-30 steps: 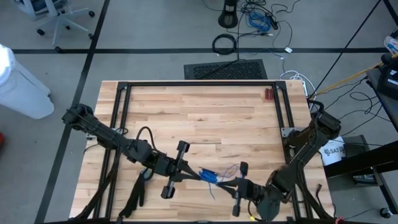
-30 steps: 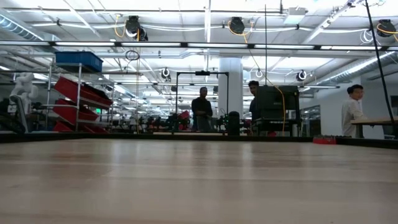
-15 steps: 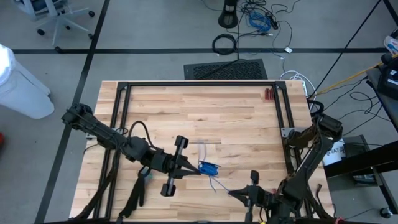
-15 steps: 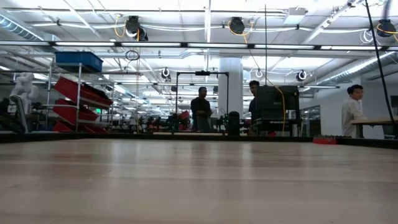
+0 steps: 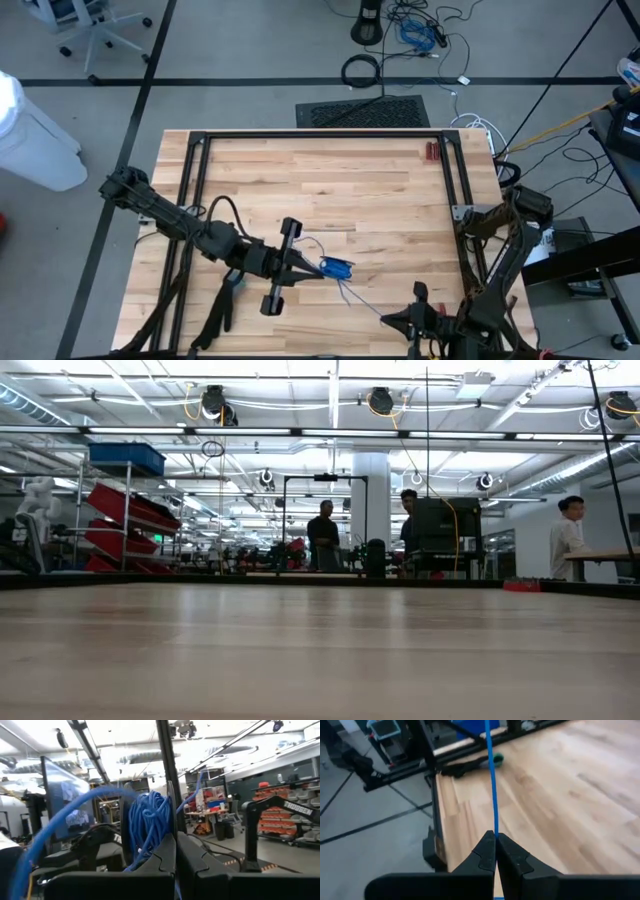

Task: Coil cords
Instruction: Coil the blue wire onto the black spool

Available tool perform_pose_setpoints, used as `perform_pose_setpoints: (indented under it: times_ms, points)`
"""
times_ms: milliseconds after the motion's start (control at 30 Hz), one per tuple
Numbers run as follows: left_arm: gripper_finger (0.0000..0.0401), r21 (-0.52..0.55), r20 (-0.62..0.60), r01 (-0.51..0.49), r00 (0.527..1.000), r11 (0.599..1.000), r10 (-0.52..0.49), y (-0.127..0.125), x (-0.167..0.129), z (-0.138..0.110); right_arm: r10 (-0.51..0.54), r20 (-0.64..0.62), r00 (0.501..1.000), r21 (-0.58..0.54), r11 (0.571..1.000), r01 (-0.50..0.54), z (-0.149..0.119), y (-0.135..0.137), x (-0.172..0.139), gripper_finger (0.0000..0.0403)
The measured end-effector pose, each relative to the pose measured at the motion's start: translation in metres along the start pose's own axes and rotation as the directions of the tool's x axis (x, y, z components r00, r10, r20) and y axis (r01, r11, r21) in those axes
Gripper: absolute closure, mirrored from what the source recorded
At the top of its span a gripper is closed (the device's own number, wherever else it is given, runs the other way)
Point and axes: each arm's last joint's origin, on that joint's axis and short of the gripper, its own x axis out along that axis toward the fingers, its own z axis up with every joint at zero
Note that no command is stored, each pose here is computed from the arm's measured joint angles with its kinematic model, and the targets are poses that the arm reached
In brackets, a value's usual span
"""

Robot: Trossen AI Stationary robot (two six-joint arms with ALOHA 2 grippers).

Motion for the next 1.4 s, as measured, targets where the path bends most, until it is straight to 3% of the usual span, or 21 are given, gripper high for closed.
perform_pose_setpoints:
  times_ms: [300,667,933,1067,1233,1300,1400]
  points:
    - [0.0401,-0.005,-0.001,-0.006,1.000,1.000,0.006,-0.004,-0.001,0.002,0.033,-0.145,0.989,0.046,0.999,-0.027,-0.022,0.003,0.004,0.0403]
    - [0.0401,-0.009,-0.026,-0.007,1.000,1.000,0.006,-0.008,-0.012,0.020,0.078,-0.377,0.923,0.114,0.993,-0.037,-0.045,0.006,0.008,0.0403]
    - [0.0401,-0.016,-0.036,-0.006,0.999,1.000,0.005,-0.017,-0.017,0.027,0.055,-0.415,0.908,0.114,0.993,-0.008,-0.047,0.002,0.007,0.0403]
    - [0.0401,-0.018,-0.035,-0.008,0.999,1.000,0.007,-0.016,-0.017,0.027,0.029,-0.335,0.942,0.082,0.997,-0.002,-0.044,0.001,0.010,0.0402]
    - [0.0401,-0.020,-0.045,-0.030,0.999,0.999,0.029,-0.016,-0.017,0.027,0.011,-0.091,0.996,-0.003,1.000,-0.011,-0.033,0.006,0.014,0.0381]
    - [0.0401,-0.017,-0.065,-0.028,0.997,0.999,0.027,-0.016,-0.017,0.025,0.003,0.035,0.999,-0.059,0.998,-0.001,-0.027,0.010,0.014,0.0367]
    - [0.0401,-0.013,-0.085,-0.042,0.996,0.999,0.041,-0.016,-0.017,0.023,-0.070,0.263,0.962,-0.141,0.984,0.110,-0.014,0.015,0.018,0.0339]
